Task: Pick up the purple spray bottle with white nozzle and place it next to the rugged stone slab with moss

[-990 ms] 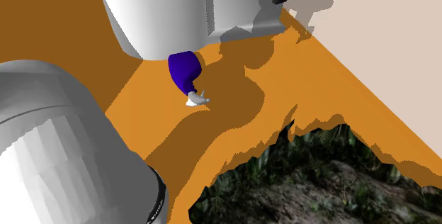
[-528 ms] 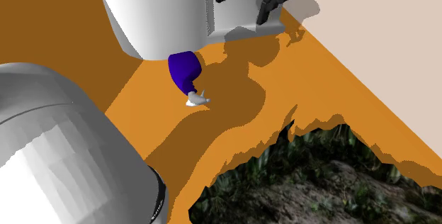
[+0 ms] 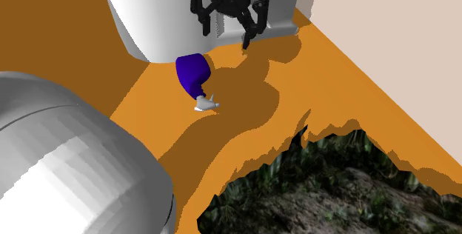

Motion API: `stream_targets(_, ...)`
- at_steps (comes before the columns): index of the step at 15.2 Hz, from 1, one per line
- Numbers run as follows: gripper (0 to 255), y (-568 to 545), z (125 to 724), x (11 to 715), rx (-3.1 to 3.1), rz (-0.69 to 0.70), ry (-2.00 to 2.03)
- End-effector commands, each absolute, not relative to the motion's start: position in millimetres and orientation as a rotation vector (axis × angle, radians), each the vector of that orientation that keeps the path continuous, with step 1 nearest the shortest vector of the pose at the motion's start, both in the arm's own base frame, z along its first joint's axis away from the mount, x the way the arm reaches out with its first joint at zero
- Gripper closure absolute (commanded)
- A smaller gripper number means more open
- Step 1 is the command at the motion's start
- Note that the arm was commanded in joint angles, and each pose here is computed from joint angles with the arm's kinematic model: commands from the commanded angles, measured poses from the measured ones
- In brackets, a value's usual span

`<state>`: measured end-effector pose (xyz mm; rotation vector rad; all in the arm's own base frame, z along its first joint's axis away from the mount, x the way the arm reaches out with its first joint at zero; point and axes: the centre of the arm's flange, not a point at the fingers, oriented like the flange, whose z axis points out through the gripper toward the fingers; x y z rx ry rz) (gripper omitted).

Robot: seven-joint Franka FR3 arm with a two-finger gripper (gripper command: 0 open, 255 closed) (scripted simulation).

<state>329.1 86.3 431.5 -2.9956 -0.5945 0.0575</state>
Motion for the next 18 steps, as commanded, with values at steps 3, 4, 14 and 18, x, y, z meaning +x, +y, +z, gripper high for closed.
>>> stream_targets(3,0,118.3,388.5,325.0,-2.936,0.057,-0.853)
stream_targets(4,0,126.3,378.0,322.9,-2.918,0.057,-0.916)
stream_targets(14,0,195.3,278.9,287.4,-2.684,0.059,-1.489)
stream_targets(18,0,196.2,257.9,286.0,-2.684,0.059,-1.489)
